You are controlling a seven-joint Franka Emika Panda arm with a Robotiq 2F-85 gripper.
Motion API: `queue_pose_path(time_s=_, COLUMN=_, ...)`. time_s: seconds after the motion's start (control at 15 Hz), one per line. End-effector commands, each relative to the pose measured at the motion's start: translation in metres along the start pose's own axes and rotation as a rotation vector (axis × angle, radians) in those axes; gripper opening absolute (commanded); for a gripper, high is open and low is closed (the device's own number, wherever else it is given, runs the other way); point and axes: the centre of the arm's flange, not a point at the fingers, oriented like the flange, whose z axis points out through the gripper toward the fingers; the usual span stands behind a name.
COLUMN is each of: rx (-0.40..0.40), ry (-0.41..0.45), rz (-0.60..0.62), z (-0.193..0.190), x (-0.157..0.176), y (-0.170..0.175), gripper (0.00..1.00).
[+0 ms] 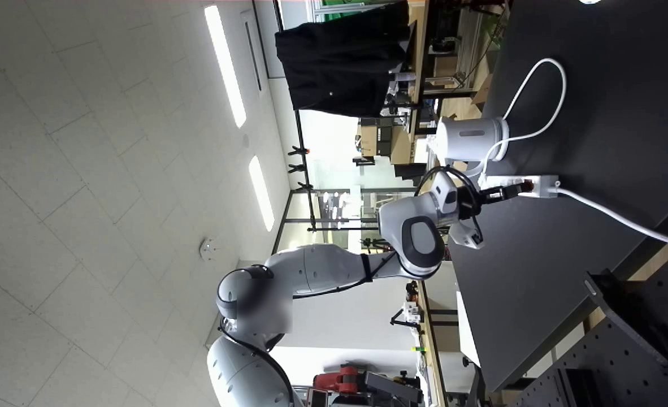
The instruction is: Turn on the extension cable
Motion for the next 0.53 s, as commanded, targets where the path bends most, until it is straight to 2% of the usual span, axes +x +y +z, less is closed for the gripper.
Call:
queue_pose_path(time_s=0.0, rx=-0.007, ry=-0.019, rz=0.026, z=0.009, x=0.009, y=0.001, gripper=0.00)
queue_pose_path(time_s=0.47, rx=0.010, ry=-0.093, rz=0.049, z=0.022, x=0.032, y=0.002, gripper=0.00)
